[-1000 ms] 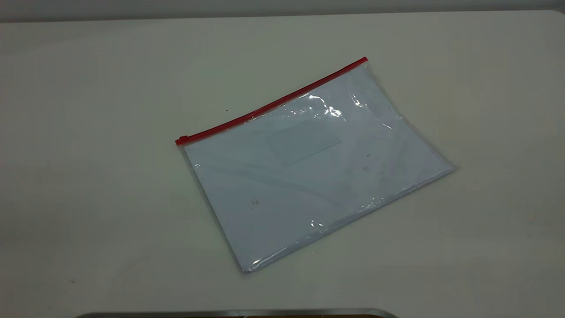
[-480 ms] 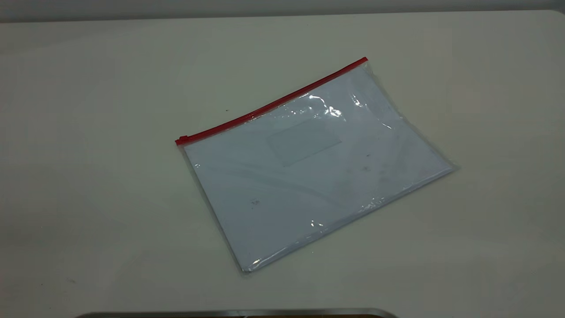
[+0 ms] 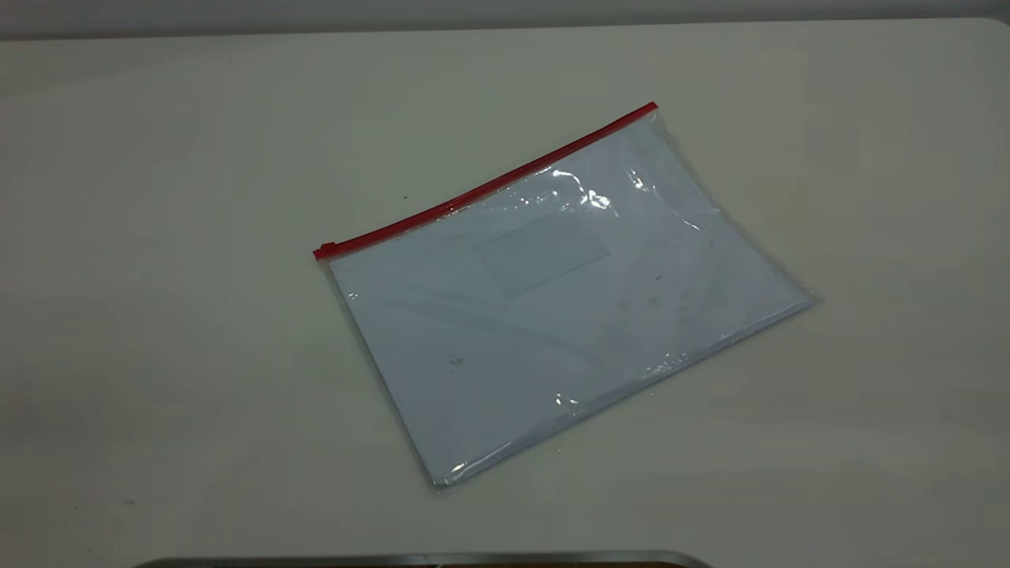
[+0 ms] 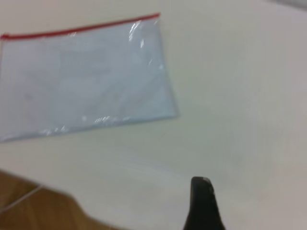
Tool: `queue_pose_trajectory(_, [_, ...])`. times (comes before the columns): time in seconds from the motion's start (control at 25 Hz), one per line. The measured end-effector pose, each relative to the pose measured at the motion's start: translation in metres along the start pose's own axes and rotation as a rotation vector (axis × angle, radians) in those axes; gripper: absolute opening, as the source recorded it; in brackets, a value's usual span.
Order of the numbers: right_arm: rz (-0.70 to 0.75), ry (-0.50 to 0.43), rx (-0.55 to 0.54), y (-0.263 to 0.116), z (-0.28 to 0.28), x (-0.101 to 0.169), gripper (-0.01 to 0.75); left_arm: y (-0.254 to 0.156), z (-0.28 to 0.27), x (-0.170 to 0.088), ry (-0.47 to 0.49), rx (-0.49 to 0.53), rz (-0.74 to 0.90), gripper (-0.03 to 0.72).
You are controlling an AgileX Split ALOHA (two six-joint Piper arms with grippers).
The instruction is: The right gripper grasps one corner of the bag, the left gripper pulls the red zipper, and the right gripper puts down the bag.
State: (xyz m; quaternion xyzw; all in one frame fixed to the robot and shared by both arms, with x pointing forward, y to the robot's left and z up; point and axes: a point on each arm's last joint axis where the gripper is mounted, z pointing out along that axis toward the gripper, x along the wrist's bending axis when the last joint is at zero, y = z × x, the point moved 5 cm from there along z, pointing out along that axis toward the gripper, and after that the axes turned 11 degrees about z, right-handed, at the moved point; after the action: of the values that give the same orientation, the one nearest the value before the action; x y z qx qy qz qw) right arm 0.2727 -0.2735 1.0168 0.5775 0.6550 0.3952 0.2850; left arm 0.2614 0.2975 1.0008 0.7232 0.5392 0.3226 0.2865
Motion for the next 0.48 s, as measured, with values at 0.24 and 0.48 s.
queue_pose_trajectory(0.24, [0.022,-0.041,-0.016,-0.001,-0.002,-0.004,0.568,0.000,0.000,0.000,0.000,0.000,0.000,0.559])
queue_pose_trajectory(0.48, [0.080,-0.114,-0.017,-0.001,-0.003,-0.014,0.568,0.000,0.000,0.000,0.000,0.000,0.000,0.559])
